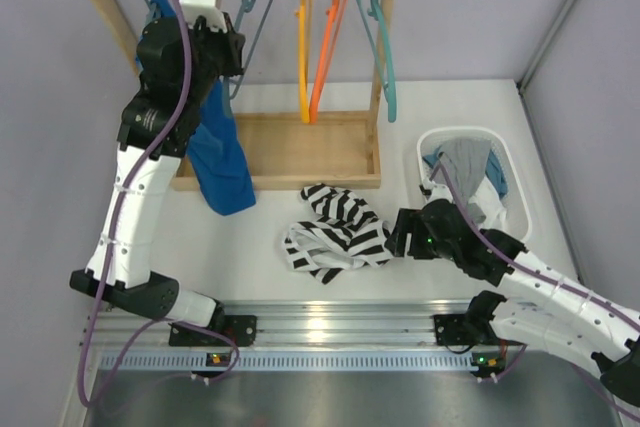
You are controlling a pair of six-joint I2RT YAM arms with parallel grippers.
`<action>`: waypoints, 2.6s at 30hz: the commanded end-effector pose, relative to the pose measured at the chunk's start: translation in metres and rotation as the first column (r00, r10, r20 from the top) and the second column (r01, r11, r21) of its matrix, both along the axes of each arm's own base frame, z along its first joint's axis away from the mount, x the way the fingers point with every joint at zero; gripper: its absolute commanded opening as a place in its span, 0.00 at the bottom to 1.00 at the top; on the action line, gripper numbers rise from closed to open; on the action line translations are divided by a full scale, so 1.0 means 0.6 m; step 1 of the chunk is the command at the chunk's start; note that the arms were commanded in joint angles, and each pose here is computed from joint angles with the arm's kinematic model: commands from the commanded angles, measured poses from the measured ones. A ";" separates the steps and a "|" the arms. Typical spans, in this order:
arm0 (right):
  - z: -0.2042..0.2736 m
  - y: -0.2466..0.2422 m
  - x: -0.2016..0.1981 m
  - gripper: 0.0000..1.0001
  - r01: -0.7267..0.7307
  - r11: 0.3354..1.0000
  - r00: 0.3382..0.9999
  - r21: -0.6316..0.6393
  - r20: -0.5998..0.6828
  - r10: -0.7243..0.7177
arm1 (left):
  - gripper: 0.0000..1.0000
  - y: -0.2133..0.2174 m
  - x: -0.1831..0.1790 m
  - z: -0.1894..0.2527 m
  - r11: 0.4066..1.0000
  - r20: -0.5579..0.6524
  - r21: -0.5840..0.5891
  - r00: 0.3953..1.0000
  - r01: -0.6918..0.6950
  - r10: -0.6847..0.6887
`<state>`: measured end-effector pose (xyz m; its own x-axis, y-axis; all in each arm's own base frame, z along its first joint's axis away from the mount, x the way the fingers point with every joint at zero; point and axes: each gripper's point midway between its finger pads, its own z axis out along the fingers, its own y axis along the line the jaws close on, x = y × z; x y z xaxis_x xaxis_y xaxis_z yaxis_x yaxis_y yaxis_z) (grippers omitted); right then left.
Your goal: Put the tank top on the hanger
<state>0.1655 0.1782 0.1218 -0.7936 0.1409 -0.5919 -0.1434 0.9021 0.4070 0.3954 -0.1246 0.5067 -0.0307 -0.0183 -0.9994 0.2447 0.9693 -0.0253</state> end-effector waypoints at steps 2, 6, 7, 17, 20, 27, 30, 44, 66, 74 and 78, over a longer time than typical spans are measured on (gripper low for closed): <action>0.003 0.008 0.002 0.70 -0.023 1.000 1.000 0.014 0.021 0.022 | 0.00 0.010 -0.028 0.066 0.999 0.134 -0.051 0.991 0.000 0.007; -0.001 0.009 0.000 0.70 -0.026 0.999 1.000 0.018 0.018 0.026 | 0.00 0.011 -0.037 0.050 0.999 0.116 -0.041 0.993 0.007 -0.003; -0.004 0.008 0.000 0.70 -0.026 1.000 1.000 0.016 0.015 0.026 | 0.00 0.012 -0.044 0.053 0.999 0.120 -0.045 0.993 0.010 -0.004; -0.009 0.005 0.001 0.70 -0.037 0.999 0.999 -0.001 0.028 0.037 | 0.00 0.024 -0.086 0.032 0.998 0.124 -0.059 0.992 0.019 -0.011; -0.015 0.004 0.002 0.70 -0.038 0.999 0.999 -0.014 0.025 0.038 | 0.00 0.021 -0.095 0.027 0.998 0.112 -0.059 0.993 0.037 -0.030; -0.001 0.005 0.006 0.70 -0.060 0.998 0.996 -0.013 0.072 0.061 | 0.00 0.020 -0.125 -0.055 0.991 -0.007 -0.130 0.999 0.044 -0.045; 0.008 0.007 0.003 0.68 -0.088 0.996 0.991 -0.017 0.104 0.089 | 0.00 0.013 -0.153 -0.115 0.982 -0.069 -0.171 0.994 0.075 -0.088; -0.024 0.079 -0.047 0.52 -0.180 0.949 0.953 -0.260 0.193 0.234 | 0.00 -0.038 -0.301 -0.315 0.891 -0.291 -0.386 0.886 0.237 -0.362; -0.082 0.081 -0.033 0.69 -0.006 0.913 0.952 -0.408 0.276 0.130 | 0.00 -0.060 -0.307 -0.338 0.896 -0.381 -0.323 0.825 0.305 -0.418; -0.096 0.086 -0.023 0.72 0.078 0.896 0.943 -0.436 0.324 0.075 | 0.00 -0.092 -0.299 -0.343 0.894 -0.406 -0.272 0.799 0.357 -0.443; -0.092 0.092 -0.011 0.63 0.105 0.882 0.931 -0.459 0.357 0.075 | 0.00 -0.110 -0.299 -0.343 0.897 -0.410 -0.232 0.798 0.376 -0.441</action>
